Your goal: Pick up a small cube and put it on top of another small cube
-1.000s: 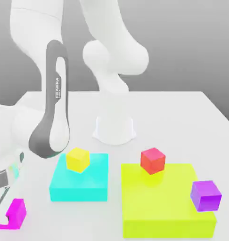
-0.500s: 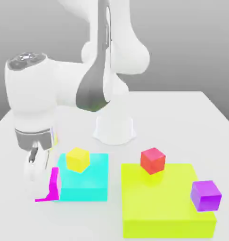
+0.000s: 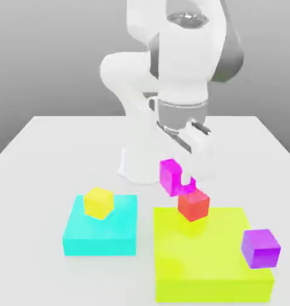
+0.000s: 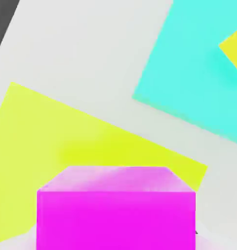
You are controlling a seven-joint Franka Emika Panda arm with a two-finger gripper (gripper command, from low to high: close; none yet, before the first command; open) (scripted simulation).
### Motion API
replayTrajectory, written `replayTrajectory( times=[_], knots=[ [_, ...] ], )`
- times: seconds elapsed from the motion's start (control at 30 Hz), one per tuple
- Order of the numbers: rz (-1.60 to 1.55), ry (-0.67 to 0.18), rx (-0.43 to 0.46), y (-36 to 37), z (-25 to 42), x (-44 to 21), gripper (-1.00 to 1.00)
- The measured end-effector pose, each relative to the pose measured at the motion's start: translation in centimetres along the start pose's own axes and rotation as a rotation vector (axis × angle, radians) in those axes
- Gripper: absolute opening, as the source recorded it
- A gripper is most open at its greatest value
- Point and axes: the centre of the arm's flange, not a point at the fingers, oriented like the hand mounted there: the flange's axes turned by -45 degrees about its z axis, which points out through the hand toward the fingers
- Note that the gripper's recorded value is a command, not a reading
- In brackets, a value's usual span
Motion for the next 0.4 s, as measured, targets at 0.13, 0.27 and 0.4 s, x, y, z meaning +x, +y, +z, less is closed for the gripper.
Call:
replayTrajectory(
  times=[0.13,0.27,0.4],
  knots=[
    [-0.042,-0.001,0.007,1.3,1.5,-2.7,-1.00],
    [-0.046,-0.001,0.007,1.4,5.2,-2.9,-1.00],
    [-0.046,-0.001,0.007,1.5,6.1,-3.0,1.00]
  ],
)
